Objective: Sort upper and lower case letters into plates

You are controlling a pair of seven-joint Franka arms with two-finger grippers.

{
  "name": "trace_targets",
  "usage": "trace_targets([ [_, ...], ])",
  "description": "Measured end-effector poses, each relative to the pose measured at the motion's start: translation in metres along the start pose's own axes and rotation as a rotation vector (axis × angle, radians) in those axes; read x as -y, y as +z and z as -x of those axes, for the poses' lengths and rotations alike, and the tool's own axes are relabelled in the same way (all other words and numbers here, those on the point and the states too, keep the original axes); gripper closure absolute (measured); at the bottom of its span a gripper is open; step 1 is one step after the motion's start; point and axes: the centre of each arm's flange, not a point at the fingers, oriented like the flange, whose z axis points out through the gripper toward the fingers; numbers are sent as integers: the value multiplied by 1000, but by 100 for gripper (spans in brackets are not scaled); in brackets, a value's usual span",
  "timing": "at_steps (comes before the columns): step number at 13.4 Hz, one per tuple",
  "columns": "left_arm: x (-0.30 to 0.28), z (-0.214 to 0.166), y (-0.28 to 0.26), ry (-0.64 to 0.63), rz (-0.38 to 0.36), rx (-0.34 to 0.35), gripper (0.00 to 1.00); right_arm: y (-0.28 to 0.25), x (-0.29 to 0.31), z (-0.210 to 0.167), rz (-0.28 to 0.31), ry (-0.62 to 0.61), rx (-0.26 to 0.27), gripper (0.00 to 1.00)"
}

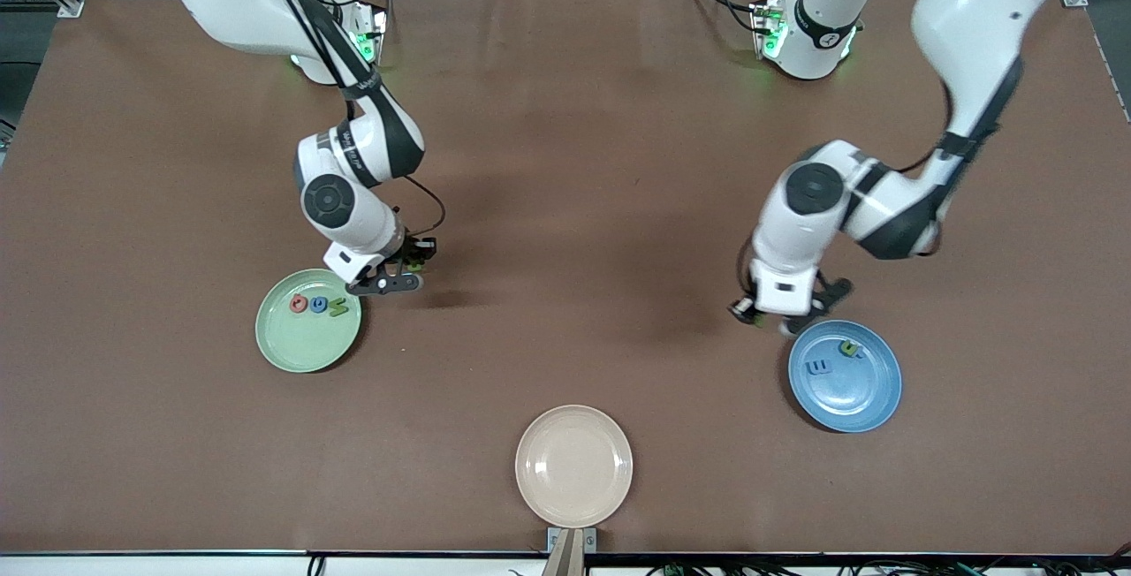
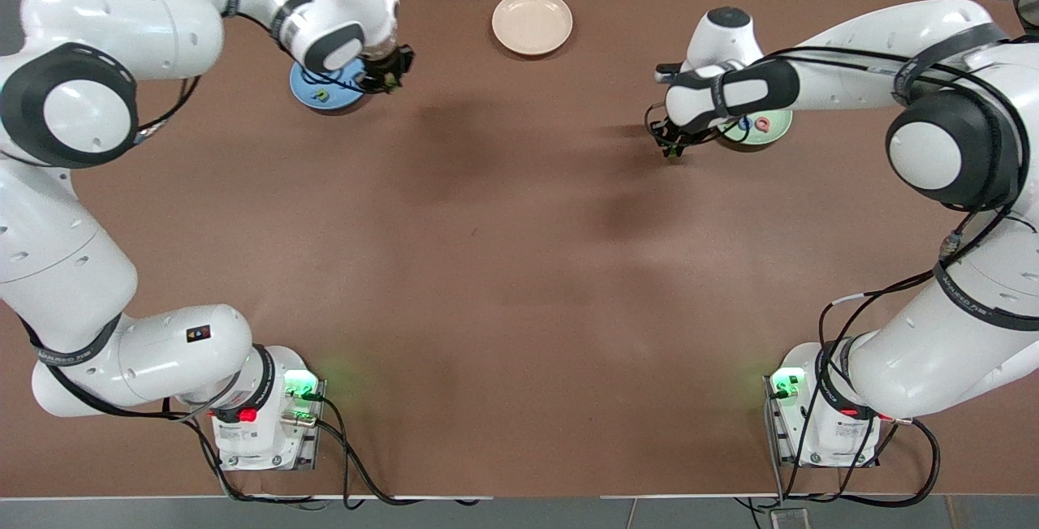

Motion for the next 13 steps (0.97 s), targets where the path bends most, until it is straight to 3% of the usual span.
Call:
trace_targets([
  [2,41,-44,9,51,-21,0,72,-43,-34,-18,-8,-20,18,75],
  [5,80,-87,21,81,-25,9,72,-92,-100,-50,-31,-40,-28,75],
  [8,82,-102,32,76,-14,19,67,-83,-151,-75,-39,-33,-36,75],
  [13,80,-117,31,60,-14,18,19,-48,-173,-103,-15,-29,-15,75],
])
